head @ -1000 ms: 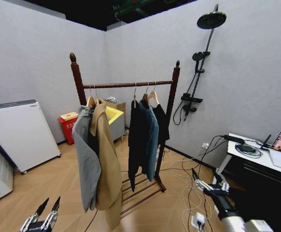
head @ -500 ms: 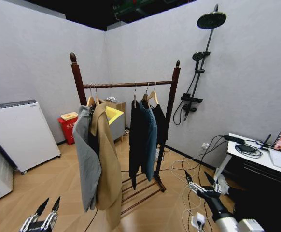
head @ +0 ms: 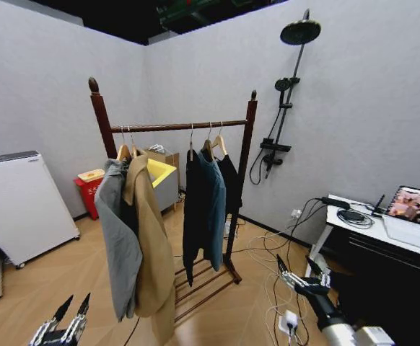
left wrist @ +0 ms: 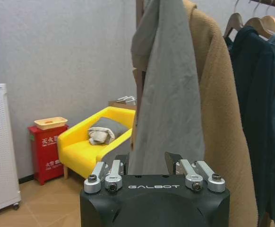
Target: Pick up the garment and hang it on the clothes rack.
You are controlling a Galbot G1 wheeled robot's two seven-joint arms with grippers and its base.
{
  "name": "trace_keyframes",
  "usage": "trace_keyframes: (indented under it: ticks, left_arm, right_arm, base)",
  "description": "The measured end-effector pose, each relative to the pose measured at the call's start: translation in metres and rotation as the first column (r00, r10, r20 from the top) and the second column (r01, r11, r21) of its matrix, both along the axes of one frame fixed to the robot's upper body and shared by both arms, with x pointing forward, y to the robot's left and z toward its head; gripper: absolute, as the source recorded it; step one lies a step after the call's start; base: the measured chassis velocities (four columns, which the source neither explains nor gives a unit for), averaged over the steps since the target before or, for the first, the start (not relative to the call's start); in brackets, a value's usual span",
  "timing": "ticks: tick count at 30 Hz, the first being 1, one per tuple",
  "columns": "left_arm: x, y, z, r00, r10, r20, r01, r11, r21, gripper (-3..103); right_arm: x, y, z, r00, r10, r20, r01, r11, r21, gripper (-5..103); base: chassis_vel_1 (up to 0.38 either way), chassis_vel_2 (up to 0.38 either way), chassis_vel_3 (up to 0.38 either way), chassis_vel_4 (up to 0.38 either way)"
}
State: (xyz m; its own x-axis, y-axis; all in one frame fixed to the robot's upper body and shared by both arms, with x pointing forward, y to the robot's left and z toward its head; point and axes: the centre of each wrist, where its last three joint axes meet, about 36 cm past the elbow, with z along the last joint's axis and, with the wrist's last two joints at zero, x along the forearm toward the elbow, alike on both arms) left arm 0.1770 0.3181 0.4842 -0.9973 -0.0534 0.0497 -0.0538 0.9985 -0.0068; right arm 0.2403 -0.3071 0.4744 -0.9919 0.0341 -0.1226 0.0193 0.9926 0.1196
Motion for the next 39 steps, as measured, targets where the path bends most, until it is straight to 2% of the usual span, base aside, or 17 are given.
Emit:
trace_keyframes:
  ticks: [39]
  left_arm:
    - [0.0000,0.0000,0.0000,1.000,0.000,0.000,0.000,1.000,0.000,46]
  right_arm:
    - [0.0001,-0.0002,-0.0001,1.000,-0.001,0.001,0.001,1.000,0.001,100]
  base:
    - [-0.118,-0.119,-0.122,-0.118]
